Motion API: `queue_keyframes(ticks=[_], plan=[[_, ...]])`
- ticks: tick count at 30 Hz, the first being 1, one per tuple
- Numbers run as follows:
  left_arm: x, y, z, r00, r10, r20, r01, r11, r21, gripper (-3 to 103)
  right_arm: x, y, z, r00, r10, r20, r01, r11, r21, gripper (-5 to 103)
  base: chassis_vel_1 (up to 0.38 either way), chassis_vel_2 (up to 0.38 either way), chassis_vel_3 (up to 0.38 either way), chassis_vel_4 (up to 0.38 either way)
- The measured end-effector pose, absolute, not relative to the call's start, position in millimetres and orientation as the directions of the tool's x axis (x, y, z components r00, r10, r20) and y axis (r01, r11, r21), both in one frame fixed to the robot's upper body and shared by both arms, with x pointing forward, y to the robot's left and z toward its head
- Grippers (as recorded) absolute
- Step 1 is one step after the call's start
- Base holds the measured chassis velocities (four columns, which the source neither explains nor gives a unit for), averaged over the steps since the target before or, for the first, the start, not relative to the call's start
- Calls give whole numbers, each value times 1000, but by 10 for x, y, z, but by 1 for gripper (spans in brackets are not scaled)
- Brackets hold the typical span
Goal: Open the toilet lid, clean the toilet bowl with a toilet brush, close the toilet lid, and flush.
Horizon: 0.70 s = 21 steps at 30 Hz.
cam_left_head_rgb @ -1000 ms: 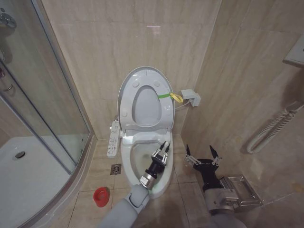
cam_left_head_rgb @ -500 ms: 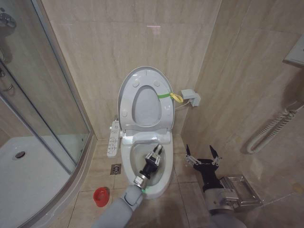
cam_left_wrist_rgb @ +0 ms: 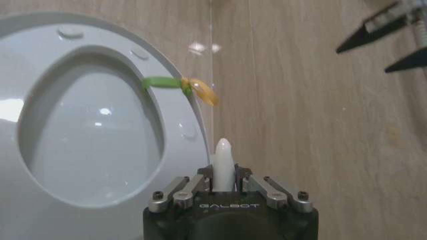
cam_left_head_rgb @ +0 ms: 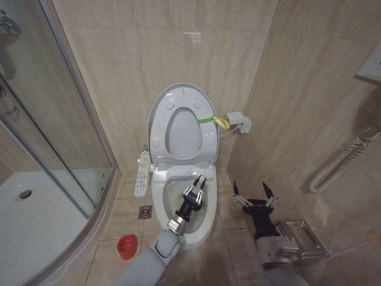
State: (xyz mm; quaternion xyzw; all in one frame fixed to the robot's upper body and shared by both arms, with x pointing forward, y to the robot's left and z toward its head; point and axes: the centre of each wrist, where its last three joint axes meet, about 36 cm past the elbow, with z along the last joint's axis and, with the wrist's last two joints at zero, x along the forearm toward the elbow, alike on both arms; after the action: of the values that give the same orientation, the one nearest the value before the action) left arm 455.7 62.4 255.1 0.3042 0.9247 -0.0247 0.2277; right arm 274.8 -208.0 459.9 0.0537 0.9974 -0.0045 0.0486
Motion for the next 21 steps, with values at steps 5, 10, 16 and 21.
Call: queue_keyframes(ticks=[5, 10, 16, 21], plan=[[4558, 635, 2333, -727, 551, -410, 564, 820, 101, 22, 2748, -2080, 4599, -990, 107, -97, 107, 994, -4, 100, 0, 0, 0, 0], [4659, 855, 2213, -749, 543, -379, 537, 833, 131, 22, 2748, -2080, 4599, -990, 107, -97, 107, 994, -4, 100, 0, 0, 0, 0], [4770, 1022, 2143, -765, 528, -369, 510, 846, 153, 22, 2748, -2080, 4599, -990, 107, -97, 107, 994, -4, 100, 0, 0, 0, 0], [4757, 1049, 2148, -765, 524, -373, 507, 848, 152, 22, 2748, -2080, 4599, -990, 107, -97, 107, 994, -4, 100, 0, 0, 0, 0]])
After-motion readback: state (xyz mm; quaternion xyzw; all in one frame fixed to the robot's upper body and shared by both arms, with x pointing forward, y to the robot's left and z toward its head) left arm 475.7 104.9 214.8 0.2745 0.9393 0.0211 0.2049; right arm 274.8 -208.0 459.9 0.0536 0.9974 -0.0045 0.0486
